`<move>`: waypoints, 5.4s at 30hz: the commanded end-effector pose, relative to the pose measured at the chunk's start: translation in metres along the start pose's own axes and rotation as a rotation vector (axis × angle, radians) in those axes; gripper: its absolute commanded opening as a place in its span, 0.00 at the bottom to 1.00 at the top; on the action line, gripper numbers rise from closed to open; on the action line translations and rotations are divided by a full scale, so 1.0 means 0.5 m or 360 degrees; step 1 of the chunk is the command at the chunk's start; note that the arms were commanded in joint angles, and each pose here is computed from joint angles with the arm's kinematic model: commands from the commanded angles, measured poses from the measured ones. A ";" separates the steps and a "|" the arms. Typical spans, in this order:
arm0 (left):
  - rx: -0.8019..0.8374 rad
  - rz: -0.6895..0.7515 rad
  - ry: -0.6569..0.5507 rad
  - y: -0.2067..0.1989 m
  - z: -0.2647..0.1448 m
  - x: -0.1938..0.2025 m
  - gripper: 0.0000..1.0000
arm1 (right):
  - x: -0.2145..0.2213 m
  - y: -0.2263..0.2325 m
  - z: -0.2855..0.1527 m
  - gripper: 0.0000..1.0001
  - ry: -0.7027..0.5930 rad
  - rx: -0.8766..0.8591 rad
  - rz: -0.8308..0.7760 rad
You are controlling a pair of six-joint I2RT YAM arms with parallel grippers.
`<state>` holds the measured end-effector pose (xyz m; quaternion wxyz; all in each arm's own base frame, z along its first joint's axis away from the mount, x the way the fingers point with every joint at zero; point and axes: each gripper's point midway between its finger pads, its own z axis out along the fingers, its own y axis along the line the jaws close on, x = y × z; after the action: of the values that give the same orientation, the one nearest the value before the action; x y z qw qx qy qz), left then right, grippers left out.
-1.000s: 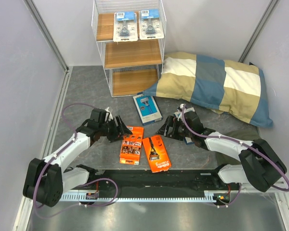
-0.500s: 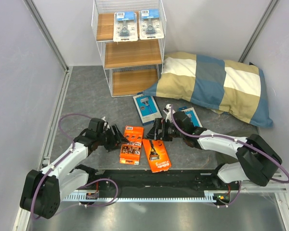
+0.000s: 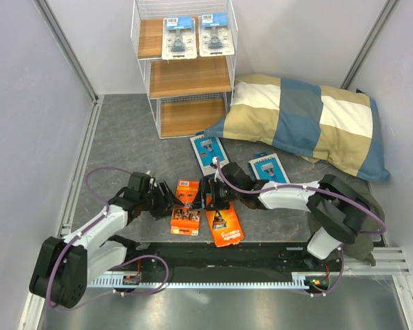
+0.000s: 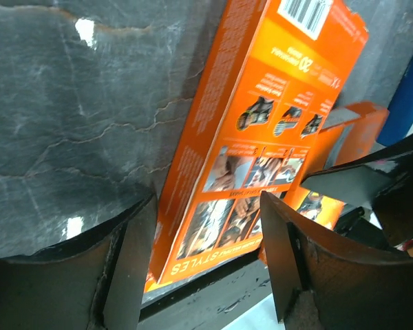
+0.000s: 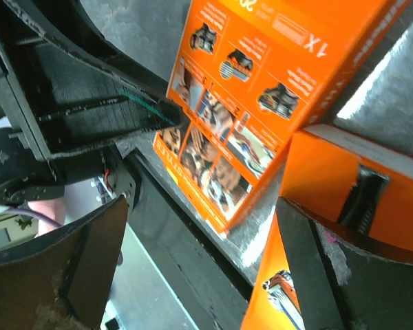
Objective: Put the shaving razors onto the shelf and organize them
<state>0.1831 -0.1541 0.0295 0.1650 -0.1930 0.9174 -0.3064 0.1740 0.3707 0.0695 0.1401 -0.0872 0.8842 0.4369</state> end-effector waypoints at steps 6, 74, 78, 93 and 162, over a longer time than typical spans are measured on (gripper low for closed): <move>0.0095 -0.0067 -0.0026 -0.008 0.017 0.005 0.66 | 0.015 -0.040 0.050 0.96 0.0062 0.0139 0.0021; 0.0196 0.0292 -0.0040 -0.100 0.016 0.011 0.02 | -0.086 -0.078 -0.072 0.98 -0.0216 0.0279 -0.0120; 0.0224 0.0333 -0.0017 -0.117 0.017 0.006 0.02 | -0.090 -0.080 -0.078 0.98 -0.0228 0.0287 -0.0127; 0.0543 0.0556 0.0015 -0.173 -0.046 0.075 0.50 | -0.098 -0.148 -0.139 0.98 -0.0274 0.0511 -0.0132; 0.0476 0.0714 -0.0150 -0.258 -0.053 0.079 0.02 | -0.128 -0.061 -0.204 0.98 -0.0423 -0.0087 -0.0145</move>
<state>0.1675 -0.2489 0.1055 0.2724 0.0018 0.8945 -0.3544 0.2327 0.2466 0.0968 0.2652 -0.0416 0.8924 0.3628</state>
